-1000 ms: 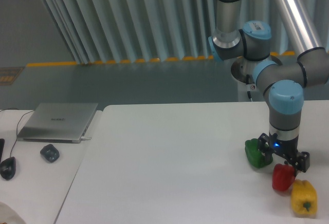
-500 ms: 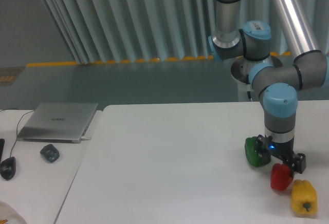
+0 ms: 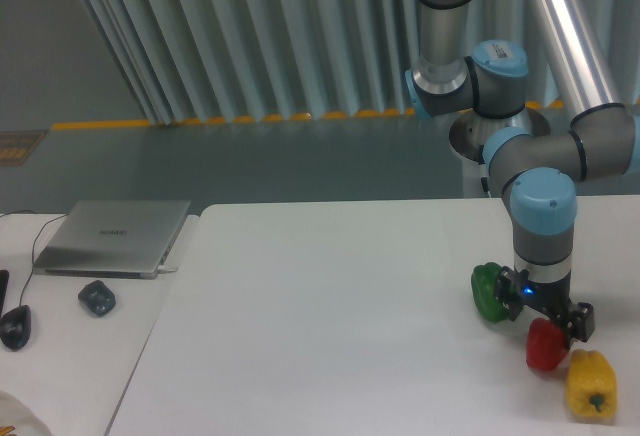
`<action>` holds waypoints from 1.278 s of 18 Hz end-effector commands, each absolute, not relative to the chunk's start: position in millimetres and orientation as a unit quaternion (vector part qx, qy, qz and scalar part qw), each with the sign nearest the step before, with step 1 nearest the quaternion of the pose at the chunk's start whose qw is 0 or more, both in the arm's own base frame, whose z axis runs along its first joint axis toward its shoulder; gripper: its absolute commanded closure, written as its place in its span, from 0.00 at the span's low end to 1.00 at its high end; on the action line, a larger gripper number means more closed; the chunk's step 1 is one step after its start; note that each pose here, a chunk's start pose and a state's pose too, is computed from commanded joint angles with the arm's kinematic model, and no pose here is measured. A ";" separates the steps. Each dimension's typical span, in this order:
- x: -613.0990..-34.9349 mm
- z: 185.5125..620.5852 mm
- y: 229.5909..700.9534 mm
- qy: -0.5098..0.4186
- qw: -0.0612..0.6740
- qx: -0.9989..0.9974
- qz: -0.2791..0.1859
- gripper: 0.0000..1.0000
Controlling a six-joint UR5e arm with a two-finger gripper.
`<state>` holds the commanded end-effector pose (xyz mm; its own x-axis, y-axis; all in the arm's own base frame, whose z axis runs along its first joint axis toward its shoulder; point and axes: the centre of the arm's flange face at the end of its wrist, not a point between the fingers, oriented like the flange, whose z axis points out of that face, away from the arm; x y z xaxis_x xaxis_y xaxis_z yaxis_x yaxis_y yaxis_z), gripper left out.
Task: Place the red peppers in a basket
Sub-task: 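Close the gripper on the red pepper and lift it, then carry the red pepper away from the table, out of view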
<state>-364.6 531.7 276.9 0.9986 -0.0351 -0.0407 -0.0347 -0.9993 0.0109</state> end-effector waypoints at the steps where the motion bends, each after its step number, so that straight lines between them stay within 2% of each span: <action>1: -364.9 277.6 532.0 -0.017 0.005 1.000 -0.021 0.33; 3: -367.4 286.6 534.5 -0.017 -0.001 1.000 -0.026 0.39; 12: -367.3 297.0 533.4 -0.016 -0.006 0.999 -0.030 0.45; 19: -376.7 354.0 537.1 -0.020 -0.037 0.996 -0.077 0.44; 22: -391.5 368.3 530.0 -0.099 0.019 0.986 -0.136 0.44; 23: -394.7 370.4 528.0 -0.127 0.029 0.981 -0.142 0.44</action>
<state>-394.7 528.0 370.4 0.9275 -0.2572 -0.2713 -0.2409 -0.9661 0.0926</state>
